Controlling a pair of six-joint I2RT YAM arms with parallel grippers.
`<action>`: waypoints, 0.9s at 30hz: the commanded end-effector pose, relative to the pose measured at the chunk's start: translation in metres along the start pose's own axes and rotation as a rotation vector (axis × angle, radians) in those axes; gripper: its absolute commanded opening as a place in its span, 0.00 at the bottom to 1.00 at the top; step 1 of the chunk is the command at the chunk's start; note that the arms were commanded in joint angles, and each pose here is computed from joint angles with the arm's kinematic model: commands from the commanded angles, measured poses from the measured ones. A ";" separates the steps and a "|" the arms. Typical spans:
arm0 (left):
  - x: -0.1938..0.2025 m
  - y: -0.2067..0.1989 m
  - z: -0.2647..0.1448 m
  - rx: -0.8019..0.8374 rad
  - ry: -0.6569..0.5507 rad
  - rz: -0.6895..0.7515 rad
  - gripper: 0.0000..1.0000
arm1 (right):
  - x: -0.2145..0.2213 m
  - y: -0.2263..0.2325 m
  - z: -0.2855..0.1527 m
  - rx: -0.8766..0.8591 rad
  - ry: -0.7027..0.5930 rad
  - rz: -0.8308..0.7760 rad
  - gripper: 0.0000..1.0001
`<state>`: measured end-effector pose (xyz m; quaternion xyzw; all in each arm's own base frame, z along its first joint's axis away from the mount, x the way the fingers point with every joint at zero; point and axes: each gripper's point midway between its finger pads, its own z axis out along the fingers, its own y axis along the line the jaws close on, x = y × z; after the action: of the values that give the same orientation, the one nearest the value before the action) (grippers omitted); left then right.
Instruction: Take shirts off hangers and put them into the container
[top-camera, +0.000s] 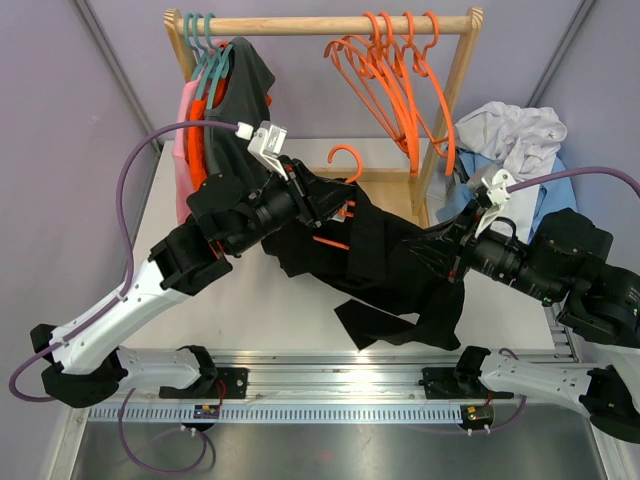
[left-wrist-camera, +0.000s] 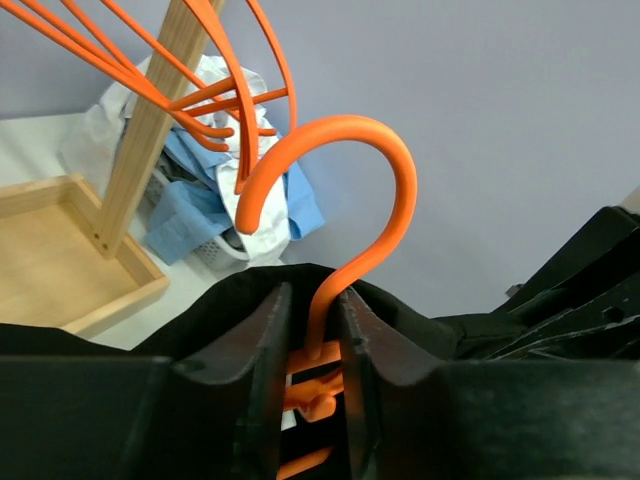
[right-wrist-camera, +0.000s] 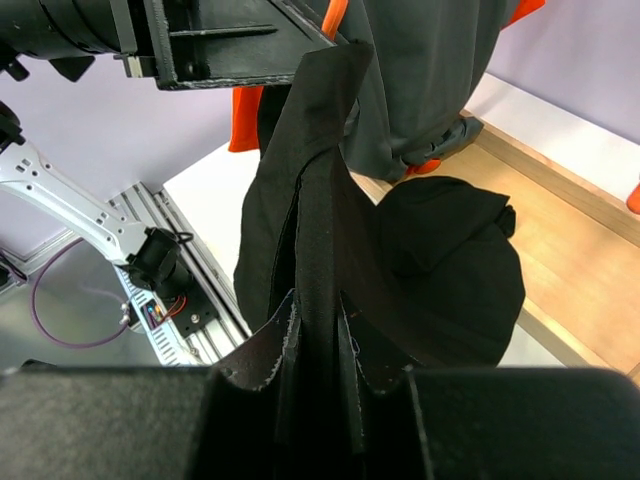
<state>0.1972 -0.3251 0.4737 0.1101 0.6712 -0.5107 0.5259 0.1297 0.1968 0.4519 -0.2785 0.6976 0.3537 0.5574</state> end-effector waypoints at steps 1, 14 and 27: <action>-0.003 -0.013 0.008 0.071 -0.018 -0.016 0.21 | -0.026 0.007 0.003 -0.030 -0.102 0.003 0.00; -0.023 0.013 0.007 -0.093 -0.074 0.096 0.00 | -0.009 0.004 0.010 -0.016 -0.023 -0.003 0.60; -0.085 0.008 -0.021 -0.199 -0.188 0.217 0.00 | 0.027 -0.009 0.001 0.034 0.045 -0.002 0.80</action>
<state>0.2282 -0.2902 0.4908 0.1036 0.6908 -0.3839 0.6038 0.1320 0.1928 0.4301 -0.2774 0.7124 0.3371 0.5495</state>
